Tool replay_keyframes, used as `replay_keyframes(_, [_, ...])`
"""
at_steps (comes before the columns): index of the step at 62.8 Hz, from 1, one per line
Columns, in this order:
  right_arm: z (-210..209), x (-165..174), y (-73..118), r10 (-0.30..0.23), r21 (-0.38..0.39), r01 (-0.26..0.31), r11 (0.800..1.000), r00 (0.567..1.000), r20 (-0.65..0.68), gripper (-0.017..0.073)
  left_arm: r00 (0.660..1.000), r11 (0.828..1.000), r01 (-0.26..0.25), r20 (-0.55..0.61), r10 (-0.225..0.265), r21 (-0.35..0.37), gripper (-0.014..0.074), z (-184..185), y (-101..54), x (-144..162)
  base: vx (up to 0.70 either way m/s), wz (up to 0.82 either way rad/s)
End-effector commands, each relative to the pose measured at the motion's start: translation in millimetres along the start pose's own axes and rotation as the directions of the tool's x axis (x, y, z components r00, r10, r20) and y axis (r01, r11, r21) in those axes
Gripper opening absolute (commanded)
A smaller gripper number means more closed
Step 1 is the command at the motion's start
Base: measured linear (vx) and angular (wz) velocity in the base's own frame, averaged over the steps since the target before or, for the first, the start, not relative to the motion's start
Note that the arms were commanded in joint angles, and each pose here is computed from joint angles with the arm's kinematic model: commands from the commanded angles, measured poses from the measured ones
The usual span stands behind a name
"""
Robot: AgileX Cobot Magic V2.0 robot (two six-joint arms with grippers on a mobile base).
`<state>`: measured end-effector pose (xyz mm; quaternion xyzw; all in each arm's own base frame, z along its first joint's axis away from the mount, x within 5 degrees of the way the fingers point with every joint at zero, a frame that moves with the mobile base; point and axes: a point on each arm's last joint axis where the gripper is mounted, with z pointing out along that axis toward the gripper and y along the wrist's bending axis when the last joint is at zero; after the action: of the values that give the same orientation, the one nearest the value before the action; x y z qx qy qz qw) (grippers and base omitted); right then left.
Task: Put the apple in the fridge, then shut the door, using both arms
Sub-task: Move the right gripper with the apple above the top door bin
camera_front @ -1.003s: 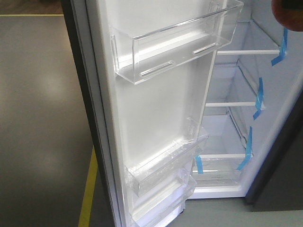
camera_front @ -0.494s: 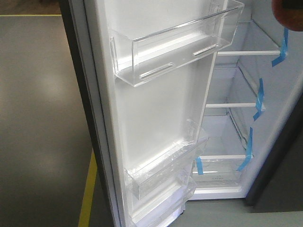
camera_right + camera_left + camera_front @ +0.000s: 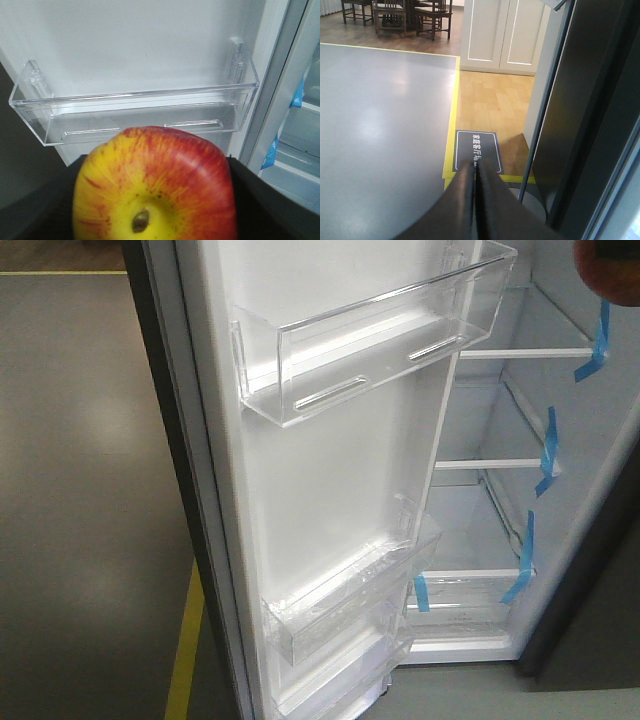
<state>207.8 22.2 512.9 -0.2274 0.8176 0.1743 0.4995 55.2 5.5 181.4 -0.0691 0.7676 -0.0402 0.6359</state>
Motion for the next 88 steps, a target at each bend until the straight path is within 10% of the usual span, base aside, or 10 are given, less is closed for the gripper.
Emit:
replay_keyframes(1, [-13.2,-12.6,7.8,-0.027,0.016,0.026,1.0,0.994,0.108,-0.0006,0.999,0.999,0.007,0.038,-0.008,0.034,-0.0006,1.7,-2.2,3.0,0.0,0.0])
replay_keyframes(88, [-13.2,-12.6,7.8,-0.027,0.016,0.026,1.0,0.994,0.108,-0.0006,0.999,0.999,0.007,0.038,-0.008,0.034,-0.0006,1.7,-2.2,3.0,0.0,0.0])
